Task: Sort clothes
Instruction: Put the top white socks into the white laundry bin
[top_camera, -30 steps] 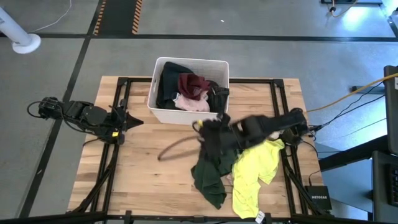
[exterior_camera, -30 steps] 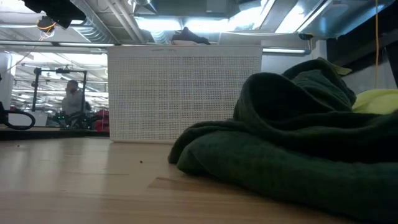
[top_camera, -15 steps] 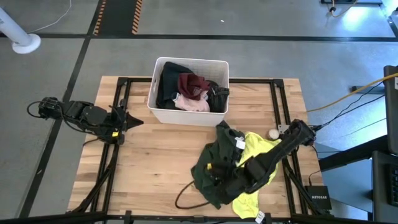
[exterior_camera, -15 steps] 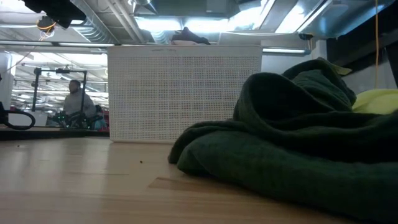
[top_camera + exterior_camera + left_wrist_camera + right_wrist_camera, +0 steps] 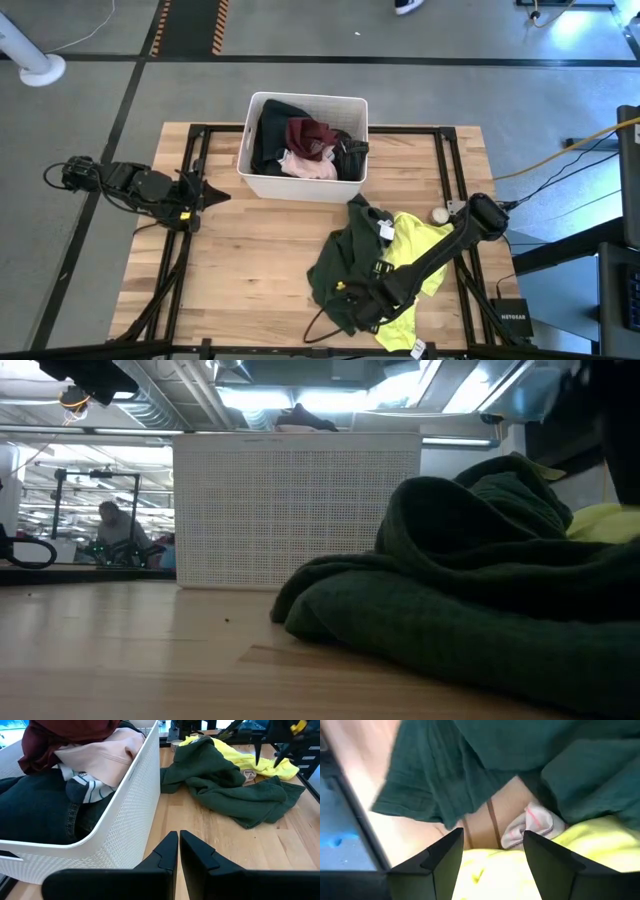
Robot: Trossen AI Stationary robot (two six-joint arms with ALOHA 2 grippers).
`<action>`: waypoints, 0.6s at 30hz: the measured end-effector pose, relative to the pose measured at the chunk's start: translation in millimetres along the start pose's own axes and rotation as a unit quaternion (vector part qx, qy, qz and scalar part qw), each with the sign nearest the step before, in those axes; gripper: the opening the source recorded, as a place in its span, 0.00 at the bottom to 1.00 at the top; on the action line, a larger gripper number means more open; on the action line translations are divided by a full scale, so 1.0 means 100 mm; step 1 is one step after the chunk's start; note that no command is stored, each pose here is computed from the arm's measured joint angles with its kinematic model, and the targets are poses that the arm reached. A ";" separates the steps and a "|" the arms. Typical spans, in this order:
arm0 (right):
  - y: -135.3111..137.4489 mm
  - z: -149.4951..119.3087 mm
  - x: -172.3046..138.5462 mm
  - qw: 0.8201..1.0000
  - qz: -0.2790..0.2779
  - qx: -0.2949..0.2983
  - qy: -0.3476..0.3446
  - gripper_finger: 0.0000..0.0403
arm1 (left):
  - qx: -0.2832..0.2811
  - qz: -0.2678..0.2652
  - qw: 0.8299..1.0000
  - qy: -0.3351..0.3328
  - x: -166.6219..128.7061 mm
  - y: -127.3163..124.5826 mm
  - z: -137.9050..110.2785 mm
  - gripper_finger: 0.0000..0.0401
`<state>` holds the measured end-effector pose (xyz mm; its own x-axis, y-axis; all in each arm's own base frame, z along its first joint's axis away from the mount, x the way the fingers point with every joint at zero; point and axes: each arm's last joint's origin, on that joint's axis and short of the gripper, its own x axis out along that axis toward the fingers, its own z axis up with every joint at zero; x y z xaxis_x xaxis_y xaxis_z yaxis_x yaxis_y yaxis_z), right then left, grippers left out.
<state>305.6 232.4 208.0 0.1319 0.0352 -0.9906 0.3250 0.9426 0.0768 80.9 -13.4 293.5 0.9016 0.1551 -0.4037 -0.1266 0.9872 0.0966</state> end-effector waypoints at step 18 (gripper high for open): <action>-0.20 -0.12 0.35 0.997 -0.067 -0.029 -0.010 0.51 | 0.000 0.000 1.000 0.000 0.00 0.00 0.00 0.03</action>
<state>292.2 218.7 170.0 0.1102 -0.0992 -0.9889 0.2855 0.9562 -0.0641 80.9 -13.4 293.5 0.9016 0.1552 -0.4037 -0.1267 0.9872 0.0967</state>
